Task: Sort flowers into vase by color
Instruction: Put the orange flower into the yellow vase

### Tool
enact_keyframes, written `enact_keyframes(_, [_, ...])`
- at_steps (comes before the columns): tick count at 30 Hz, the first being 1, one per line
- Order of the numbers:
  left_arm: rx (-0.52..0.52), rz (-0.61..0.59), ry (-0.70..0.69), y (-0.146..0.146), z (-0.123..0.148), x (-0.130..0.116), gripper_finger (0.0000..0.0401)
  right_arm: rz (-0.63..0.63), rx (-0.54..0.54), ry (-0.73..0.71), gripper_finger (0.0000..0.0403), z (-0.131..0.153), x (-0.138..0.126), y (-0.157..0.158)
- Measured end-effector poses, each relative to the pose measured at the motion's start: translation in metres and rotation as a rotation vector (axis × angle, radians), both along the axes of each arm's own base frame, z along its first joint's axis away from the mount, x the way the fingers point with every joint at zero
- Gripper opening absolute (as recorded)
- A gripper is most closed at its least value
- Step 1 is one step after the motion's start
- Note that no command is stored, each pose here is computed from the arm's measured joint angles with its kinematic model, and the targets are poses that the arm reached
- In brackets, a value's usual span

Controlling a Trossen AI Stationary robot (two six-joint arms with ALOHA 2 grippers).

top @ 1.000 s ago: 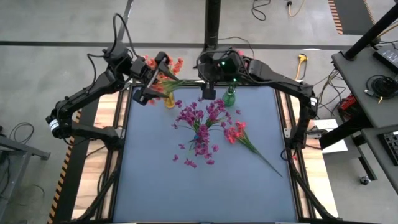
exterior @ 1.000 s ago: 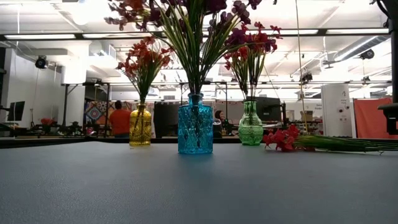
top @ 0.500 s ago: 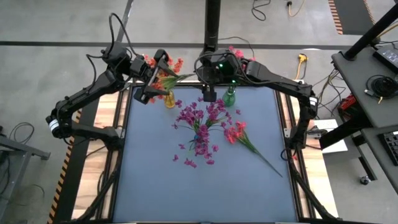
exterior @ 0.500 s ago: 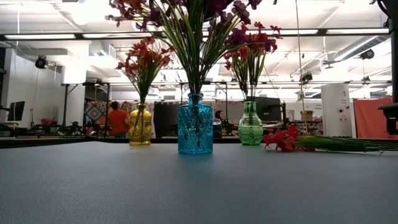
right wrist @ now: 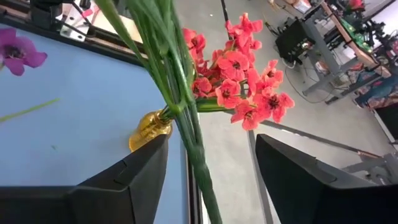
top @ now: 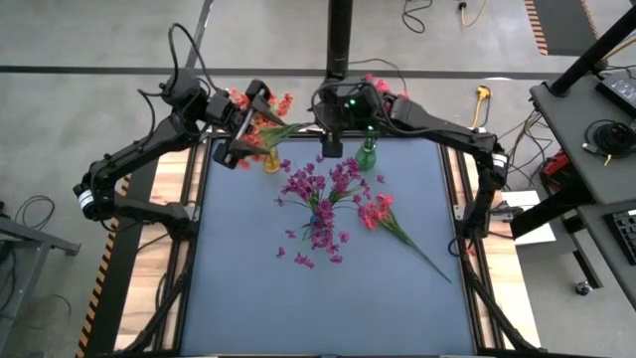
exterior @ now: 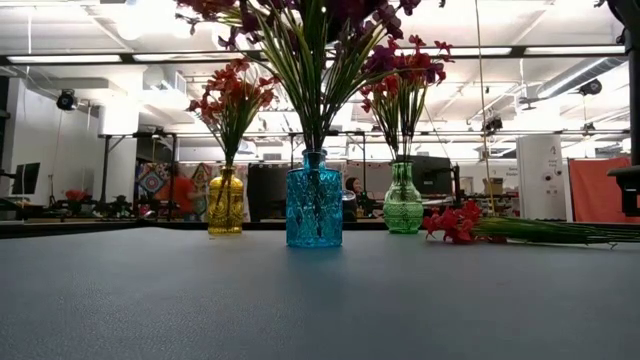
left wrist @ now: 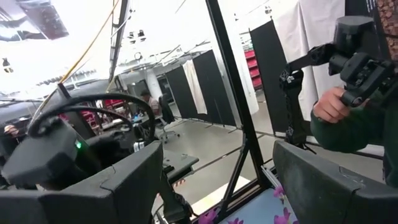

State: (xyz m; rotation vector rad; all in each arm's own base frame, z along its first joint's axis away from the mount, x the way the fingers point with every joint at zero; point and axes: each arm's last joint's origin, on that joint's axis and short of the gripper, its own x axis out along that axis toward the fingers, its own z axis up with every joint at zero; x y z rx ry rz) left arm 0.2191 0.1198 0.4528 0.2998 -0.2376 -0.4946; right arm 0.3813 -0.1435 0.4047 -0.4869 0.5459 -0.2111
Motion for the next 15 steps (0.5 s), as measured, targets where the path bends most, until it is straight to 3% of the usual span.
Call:
enact_keyframes(7, [-0.018,-0.006,0.005,0.0009,-0.0004,0.0021,0.0286,0.013,-0.029,-0.001,0.0172,-0.0073,0.0029,-0.0018])
enact_keyframes(13, [-0.056,0.037,0.009,0.0030,-0.0008,0.0040,0.0286,0.007,-0.017,-0.002,0.0043,-0.0053,0.0021,-0.0016])
enact_keyframes(15, [-0.085,0.058,0.013,0.0037,-0.0004,0.0042,0.0288,0.010,-0.020,0.005,0.0020,-0.0058,0.0019,-0.0015])
